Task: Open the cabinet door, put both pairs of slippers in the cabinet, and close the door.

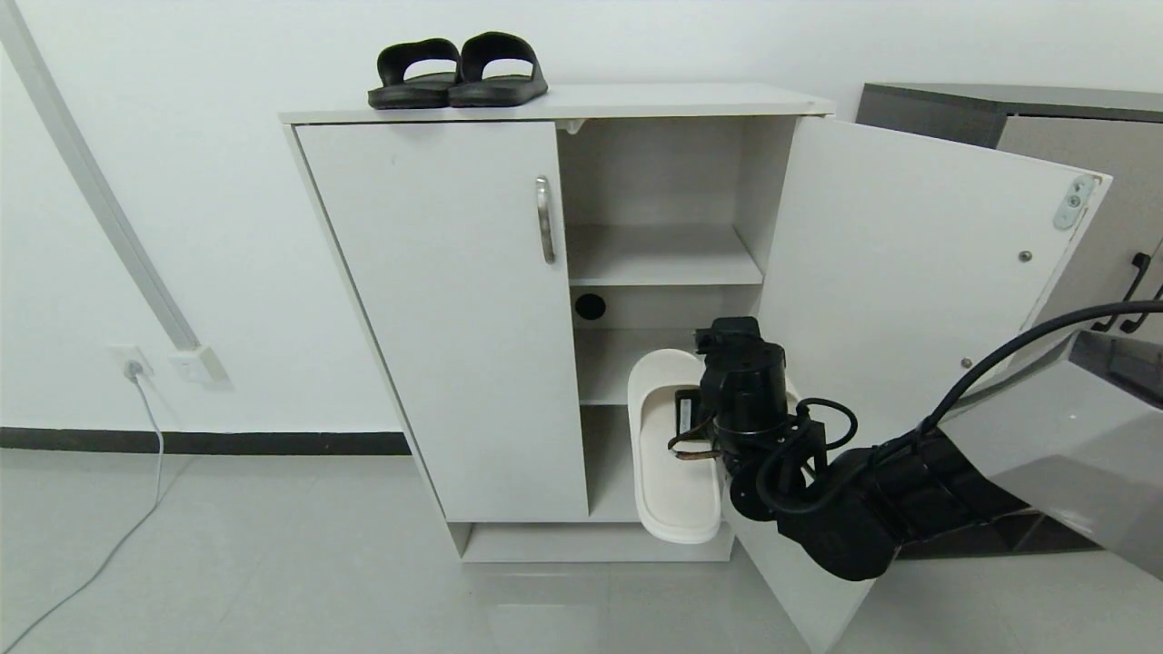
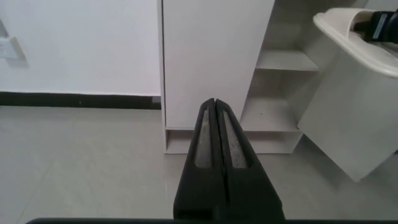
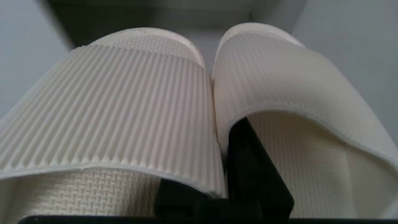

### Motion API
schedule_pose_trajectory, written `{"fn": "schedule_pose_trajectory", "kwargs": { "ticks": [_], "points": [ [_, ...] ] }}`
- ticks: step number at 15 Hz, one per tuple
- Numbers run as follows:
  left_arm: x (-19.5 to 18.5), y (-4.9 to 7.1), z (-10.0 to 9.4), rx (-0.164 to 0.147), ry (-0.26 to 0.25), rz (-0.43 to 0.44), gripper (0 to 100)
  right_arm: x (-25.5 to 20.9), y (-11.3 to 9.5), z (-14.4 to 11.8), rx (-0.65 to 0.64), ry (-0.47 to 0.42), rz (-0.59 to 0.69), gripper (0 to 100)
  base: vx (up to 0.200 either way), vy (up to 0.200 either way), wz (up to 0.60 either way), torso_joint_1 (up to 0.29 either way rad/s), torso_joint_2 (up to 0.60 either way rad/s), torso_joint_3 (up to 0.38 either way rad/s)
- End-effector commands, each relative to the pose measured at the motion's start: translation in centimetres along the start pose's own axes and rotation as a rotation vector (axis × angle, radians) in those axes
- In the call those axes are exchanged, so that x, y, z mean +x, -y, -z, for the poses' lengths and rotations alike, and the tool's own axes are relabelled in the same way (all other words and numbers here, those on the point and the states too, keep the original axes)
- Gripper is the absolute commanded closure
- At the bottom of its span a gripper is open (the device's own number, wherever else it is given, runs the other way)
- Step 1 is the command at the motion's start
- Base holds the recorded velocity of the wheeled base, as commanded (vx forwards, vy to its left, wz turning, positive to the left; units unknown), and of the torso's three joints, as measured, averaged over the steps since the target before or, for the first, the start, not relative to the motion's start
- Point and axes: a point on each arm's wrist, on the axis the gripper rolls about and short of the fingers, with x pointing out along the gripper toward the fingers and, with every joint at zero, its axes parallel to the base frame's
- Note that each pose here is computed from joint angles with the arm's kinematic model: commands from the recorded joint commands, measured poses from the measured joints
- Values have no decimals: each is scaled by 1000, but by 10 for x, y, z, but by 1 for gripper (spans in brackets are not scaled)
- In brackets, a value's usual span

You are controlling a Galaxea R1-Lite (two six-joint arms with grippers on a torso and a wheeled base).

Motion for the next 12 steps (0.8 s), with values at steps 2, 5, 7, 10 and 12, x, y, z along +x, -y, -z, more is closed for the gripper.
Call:
{"fn": "schedule_pose_trajectory", "kwargs": {
  "ticks": [2, 5, 7, 10, 12],
  "points": [
    [0, 0, 0, 0, -2, 0, 100, 4, 10, 5, -11, -17, 26, 100, 0, 0, 0, 0, 0, 0],
    [0, 0, 0, 0, -2, 0, 100, 11, 23, 6, -13, -26, 62, 100, 0, 0, 0, 0, 0, 0],
    [0, 0, 0, 0, -4, 0, 100, 16, 32, 5, -9, -27, 86, 100, 0, 0, 0, 0, 0, 0],
    [0, 0, 0, 0, -2, 0, 100, 20, 42, 8, -14, -38, 112, 100, 0, 0, 0, 0, 0, 0],
    [0, 0, 0, 0, -2, 0, 100, 22, 44, 8, -13, -38, 118, 100, 0, 0, 0, 0, 0, 0]
  ]
}}
